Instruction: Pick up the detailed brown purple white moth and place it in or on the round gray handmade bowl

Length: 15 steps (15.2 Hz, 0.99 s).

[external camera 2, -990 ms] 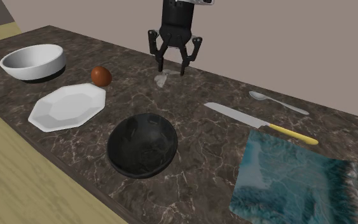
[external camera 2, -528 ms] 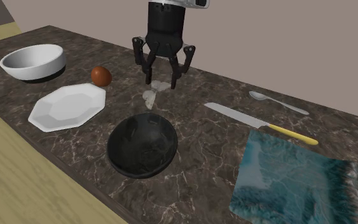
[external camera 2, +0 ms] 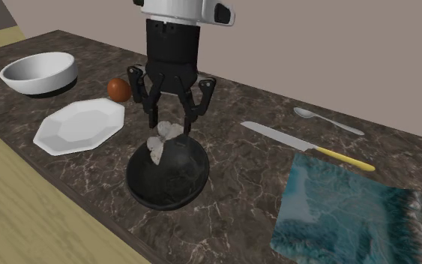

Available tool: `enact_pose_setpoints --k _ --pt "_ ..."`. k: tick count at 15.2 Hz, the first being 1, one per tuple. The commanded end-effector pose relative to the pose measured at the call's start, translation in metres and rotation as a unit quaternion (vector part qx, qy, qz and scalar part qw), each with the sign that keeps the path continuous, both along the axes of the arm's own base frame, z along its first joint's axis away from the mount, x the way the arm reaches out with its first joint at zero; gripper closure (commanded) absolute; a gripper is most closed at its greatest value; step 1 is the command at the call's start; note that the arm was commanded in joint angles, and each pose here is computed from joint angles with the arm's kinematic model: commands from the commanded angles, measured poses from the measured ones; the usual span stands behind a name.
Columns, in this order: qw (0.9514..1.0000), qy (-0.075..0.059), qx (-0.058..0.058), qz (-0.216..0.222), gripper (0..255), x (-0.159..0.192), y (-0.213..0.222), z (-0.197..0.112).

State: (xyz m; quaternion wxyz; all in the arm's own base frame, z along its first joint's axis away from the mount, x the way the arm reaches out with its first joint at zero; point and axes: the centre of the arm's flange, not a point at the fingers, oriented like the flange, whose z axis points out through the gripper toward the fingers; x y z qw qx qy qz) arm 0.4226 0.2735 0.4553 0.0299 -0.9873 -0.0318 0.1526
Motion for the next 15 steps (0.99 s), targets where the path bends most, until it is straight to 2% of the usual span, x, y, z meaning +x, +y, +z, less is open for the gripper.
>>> enact_pose_setpoints --k 1,13,15 --pt "1.0 0.0 0.0 0.0 255 -0.003 -0.001 -0.009" --pt "1.0 0.0 0.0 0.0 255 -0.003 -0.001 -0.072" --pt "1.0 0.0 0.0 0.0 255 -0.003 -0.002 -0.074"
